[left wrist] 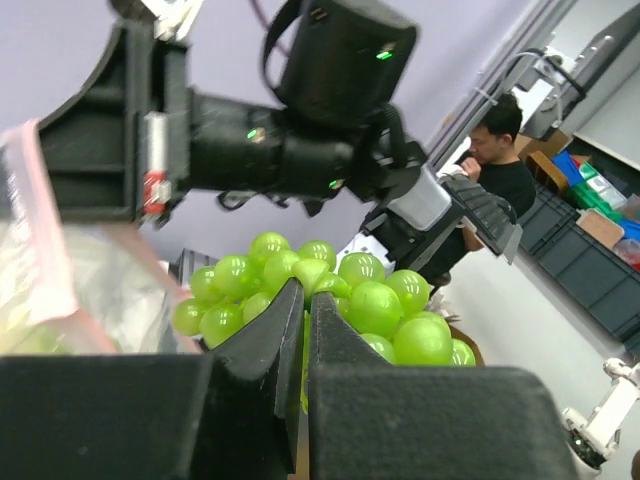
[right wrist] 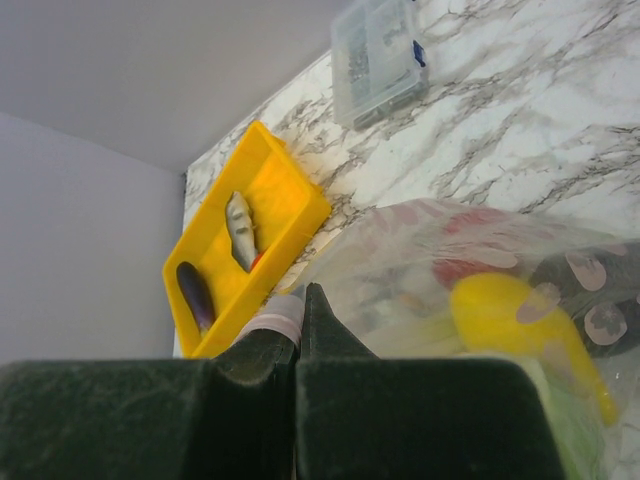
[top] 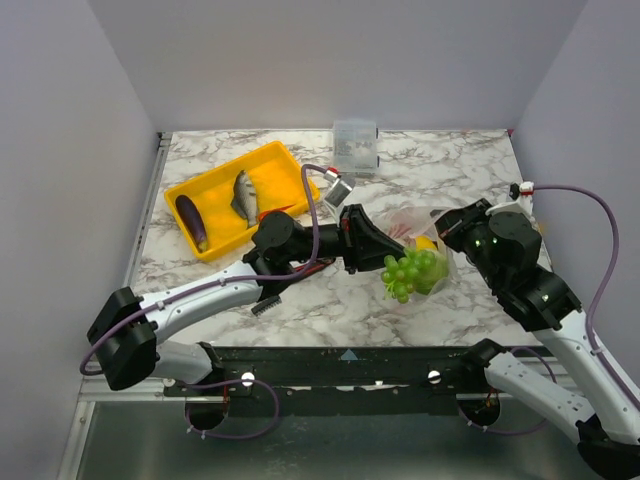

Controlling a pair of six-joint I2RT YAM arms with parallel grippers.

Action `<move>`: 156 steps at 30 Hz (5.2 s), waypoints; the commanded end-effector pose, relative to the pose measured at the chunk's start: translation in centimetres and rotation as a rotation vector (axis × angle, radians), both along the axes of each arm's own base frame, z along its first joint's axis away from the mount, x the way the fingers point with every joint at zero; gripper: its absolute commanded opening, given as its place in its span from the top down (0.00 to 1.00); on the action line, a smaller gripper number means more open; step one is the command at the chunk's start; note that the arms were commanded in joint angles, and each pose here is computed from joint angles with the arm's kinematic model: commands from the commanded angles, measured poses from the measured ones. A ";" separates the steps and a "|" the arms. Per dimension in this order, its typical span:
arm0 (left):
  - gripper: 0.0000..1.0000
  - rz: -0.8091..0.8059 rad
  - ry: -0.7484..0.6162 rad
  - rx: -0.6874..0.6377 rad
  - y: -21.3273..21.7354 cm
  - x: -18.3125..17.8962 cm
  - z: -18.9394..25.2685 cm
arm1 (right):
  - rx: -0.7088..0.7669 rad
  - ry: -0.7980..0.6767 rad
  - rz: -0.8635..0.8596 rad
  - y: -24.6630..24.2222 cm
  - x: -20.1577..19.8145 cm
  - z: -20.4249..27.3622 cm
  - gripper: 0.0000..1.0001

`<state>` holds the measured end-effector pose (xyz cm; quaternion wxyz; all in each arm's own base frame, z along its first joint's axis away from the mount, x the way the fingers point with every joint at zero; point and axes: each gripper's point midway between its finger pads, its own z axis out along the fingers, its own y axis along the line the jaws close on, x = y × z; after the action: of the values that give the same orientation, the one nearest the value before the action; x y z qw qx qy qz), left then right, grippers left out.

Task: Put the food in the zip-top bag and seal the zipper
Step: Place the fake fruit in the zipper food storage bag, then adjust the zipper food storage bag at the center of the board, then pick up the fake vegetable from the bin.

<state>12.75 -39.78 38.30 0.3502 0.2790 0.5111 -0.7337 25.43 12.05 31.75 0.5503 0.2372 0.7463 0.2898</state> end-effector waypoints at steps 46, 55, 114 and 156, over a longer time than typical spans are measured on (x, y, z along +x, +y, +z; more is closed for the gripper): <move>0.47 0.381 0.078 0.536 2.4 5.1 -5.6 | 0.018 -0.053 -0.032 -0.2 0.8 2.5 1.00; 0.42 0.258 0.286 0.546 1.0 3.3 -9.4 | 0.014 -0.051 -0.013 0.1 0.7 2.3 1.00; 0.68 -0.005 0.446 0.366 -2.2 8.8 -6.3 | -0.516 -0.058 -0.297 -9.6 -0.9 3.1 0.99; 0.36 1.376 0.873 1.044 34.6 35.3 -27.1 | -0.432 -0.127 -0.191 -7.1 -0.4 4.7 0.99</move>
<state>47.80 -5.78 12.57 0.3528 -0.2743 0.8865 -0.1199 24.91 4.39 32.51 0.6239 0.1430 0.7676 0.0324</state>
